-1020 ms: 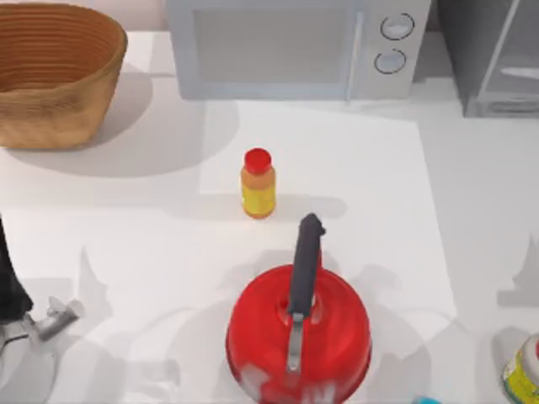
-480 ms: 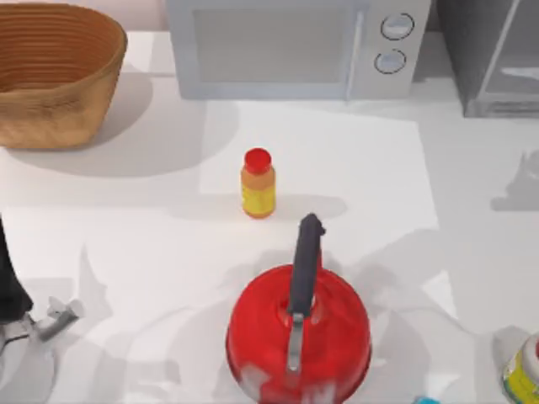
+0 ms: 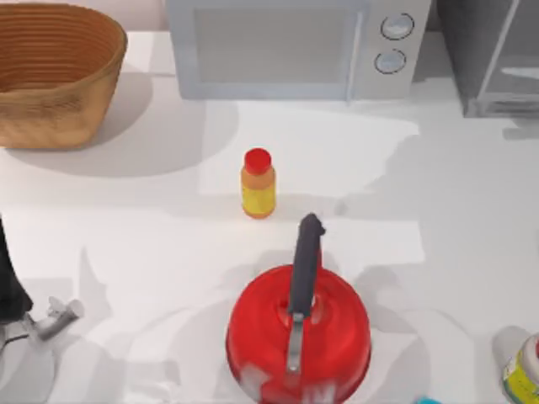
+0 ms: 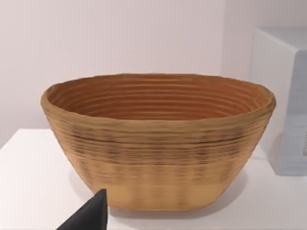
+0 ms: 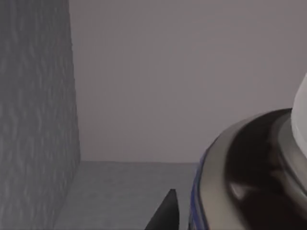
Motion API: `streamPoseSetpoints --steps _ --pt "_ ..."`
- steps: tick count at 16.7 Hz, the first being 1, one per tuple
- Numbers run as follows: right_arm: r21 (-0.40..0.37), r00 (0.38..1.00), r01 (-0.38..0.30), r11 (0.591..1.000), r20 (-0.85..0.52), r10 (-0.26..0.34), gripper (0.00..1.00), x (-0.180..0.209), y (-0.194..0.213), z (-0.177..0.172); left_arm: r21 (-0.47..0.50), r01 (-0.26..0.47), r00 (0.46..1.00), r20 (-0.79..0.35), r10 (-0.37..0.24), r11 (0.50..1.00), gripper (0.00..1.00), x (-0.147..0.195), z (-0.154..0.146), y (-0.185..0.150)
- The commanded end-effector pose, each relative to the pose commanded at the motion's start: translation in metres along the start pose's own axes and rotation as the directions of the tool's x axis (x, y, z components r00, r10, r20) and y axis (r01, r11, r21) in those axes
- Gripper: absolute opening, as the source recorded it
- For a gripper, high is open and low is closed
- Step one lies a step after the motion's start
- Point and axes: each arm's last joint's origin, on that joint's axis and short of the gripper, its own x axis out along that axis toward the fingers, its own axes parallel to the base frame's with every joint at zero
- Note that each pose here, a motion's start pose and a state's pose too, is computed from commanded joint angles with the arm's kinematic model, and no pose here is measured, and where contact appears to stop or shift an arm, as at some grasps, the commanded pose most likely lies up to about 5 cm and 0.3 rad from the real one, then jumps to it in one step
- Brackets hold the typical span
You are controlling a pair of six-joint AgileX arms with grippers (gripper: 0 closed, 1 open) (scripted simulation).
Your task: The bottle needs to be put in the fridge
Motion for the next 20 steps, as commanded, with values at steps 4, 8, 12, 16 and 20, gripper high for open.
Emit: streamPoseSetpoints --steps 4,8,12,16,20 --pt "0.012 1.000 -0.003 1.000 -0.003 0.003 0.01 0.036 -0.019 -0.048 0.000 0.000 1.000 0.000 0.000 1.000 1.00 0.000 0.000 0.000" --pt "0.021 1.000 0.000 1.000 -0.008 0.000 0.01 0.045 -0.027 -0.068 0.000 0.000 1.000 0.000 0.000 1.000 1.00 0.000 0.000 0.000" --pt "0.024 1.000 -0.005 1.000 -0.016 0.005 0.01 0.044 -0.025 -0.069 0.000 0.000 1.000 0.000 0.000 1.000 1.00 0.000 0.000 0.000" --pt "0.038 0.999 0.001 0.999 -0.051 0.001 0.01 0.061 -0.026 -0.080 0.000 0.000 1.000 0.000 0.000 1.000 1.00 0.000 0.000 0.000" --pt "0.024 1.000 0.011 1.000 0.005 -0.011 0.01 0.105 -0.033 -0.066 0.000 0.000 1.000 0.000 0.000 1.000 1.00 0.000 0.000 0.000"
